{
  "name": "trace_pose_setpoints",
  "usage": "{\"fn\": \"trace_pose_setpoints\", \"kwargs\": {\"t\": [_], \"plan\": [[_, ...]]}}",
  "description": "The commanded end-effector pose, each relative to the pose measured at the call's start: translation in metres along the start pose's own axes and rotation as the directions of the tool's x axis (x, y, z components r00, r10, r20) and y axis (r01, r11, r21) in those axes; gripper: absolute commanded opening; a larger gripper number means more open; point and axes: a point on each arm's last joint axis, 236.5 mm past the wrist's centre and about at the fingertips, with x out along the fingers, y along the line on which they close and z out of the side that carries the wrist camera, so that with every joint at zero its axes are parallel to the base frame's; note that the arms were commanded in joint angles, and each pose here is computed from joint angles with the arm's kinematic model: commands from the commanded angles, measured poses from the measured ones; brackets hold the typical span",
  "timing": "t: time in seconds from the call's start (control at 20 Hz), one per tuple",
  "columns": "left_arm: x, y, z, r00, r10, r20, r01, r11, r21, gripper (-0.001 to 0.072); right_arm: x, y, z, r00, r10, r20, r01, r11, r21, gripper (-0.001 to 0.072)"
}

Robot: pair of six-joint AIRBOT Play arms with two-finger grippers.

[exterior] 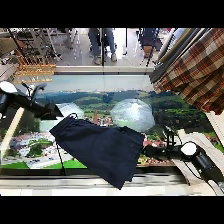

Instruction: Fold the clothes and pants, and hang the long-sleeved shirts on hangers.

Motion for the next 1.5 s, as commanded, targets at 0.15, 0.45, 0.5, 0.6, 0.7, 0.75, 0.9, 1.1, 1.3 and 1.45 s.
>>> {"fn": "trace_pose_setpoints", "kwargs": {"t": [0.15,0.45,0.5,0.6,0.7,0.75,0.9,1.1,1.3,1.45], "plan": [[-0.016,-0.056,0.032,0.964,-0.218,0.150,0.204,0.974,0.099,0.0503,0.041,-0.009,0.052,1.000,-0.011,0.008,0.012,0.990,-0.144,0.0501],[-0.015,-0.059,0.022,0.968,-0.229,0.107,0.218,0.971,0.101,0.0502,0.078,-0.017,0.040,0.986,-0.067,-0.150,0.030,0.971,-0.238,0.0191],[-0.015,-0.059,0.022,0.968,-0.228,0.108,0.218,0.971,0.101,0.0502,0.074,-0.014,0.044,0.988,-0.066,-0.138,0.029,0.967,-0.252,0.0007],[-0.015,-0.058,0.022,0.968,-0.228,0.107,0.218,0.971,0.100,0.0502,0.058,0.002,0.071,0.997,-0.055,-0.061,0.035,0.956,-0.290,0.0009],[-0.015,-0.058,0.022,0.968,-0.228,0.107,0.218,0.971,0.100,0.0502,0.029,0.022,0.114,0.996,-0.058,0.061,0.075,0.944,-0.321,0.0007],[-0.015,-0.058,0.022,0.968,-0.228,0.107,0.218,0.971,0.100,0.0502,0.016,0.026,0.138,0.989,-0.084,0.121,0.119,0.937,-0.327,0.0007],[-0.014,-0.059,0.022,0.968,-0.228,0.106,0.218,0.971,0.101,0.0502,0.007,0.032,0.181,0.971,-0.100,0.215,0.166,0.935,-0.313,0.0007],[-0.014,-0.059,0.022,0.968,-0.229,0.105,0.219,0.971,0.100,0.0502,0.046,0.006,0.236,0.930,-0.129,0.344,0.190,0.970,-0.150,0.0009],[-0.014,-0.059,0.018,0.969,-0.228,0.089,0.220,0.970,0.100,0.0501,0.048,-0.052,0.246,0.926,-0.199,0.320,0.164,0.977,0.134,0.0369],[-0.009,-0.037,0.013,0.988,-0.136,0.068,0.131,0.989,0.068,0.0498,0.024,-0.077,0.193,0.985,-0.148,0.084,0.142,0.987,0.073,0.0456]]}}
